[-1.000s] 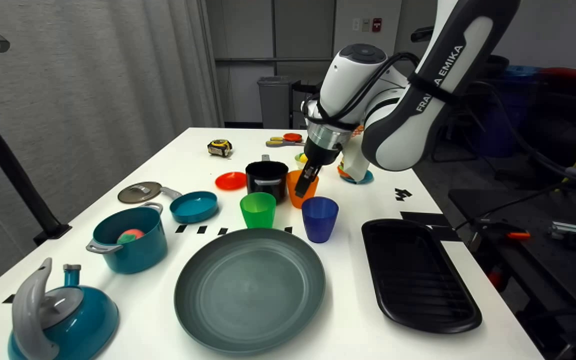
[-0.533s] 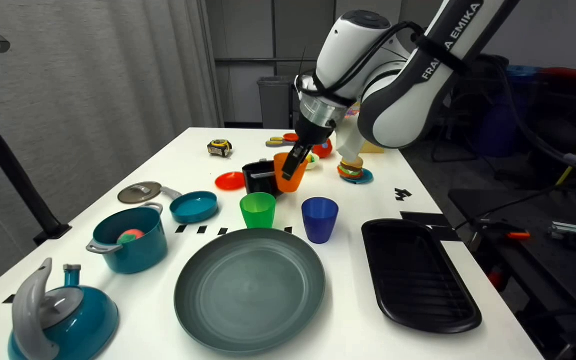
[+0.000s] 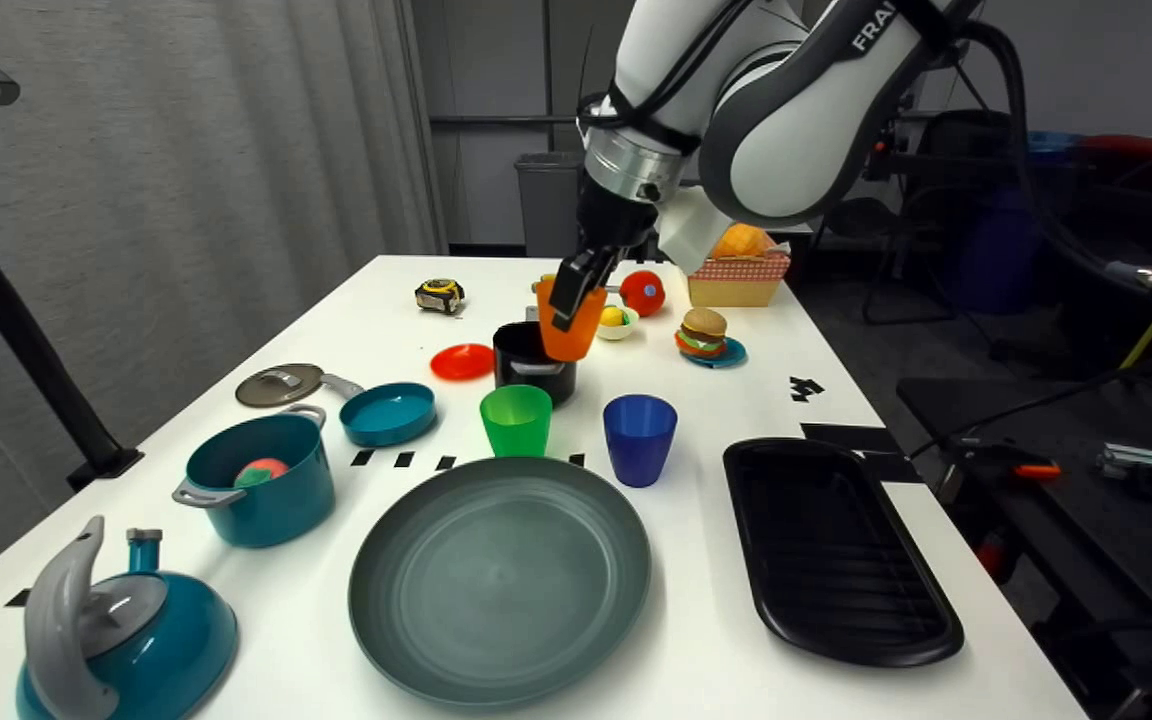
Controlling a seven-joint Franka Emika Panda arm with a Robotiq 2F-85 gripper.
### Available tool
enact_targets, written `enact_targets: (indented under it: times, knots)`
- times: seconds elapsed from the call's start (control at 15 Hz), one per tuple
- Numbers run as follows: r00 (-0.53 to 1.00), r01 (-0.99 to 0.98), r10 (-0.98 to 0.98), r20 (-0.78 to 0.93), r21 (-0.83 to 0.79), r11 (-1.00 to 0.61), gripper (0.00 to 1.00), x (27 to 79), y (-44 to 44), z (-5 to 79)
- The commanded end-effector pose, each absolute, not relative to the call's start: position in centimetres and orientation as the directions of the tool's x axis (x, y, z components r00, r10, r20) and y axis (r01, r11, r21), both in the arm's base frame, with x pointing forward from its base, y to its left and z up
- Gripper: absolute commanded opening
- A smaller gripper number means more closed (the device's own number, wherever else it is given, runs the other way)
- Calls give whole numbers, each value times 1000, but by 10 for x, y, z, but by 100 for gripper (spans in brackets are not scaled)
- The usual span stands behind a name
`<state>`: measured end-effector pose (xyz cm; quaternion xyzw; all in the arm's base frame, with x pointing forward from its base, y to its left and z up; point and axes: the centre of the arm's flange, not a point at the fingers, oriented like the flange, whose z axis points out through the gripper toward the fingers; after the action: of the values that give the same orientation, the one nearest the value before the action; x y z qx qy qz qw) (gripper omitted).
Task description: Pick up the fries and put them in the orange cup, then pour them into a pot
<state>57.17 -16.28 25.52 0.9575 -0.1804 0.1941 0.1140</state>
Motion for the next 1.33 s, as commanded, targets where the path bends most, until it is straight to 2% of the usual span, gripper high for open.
enact_targets:
  times: [0.0, 0.6, 1.27]
  knots:
    - [858, -409, -347, 379, 94, -908, 56, 587, -173, 273]
    - [823, -537, -547, 153, -102, -837, 56, 633, -197, 272]
    - [753, -641, -658, 9, -212, -738, 56, 670, -251, 273]
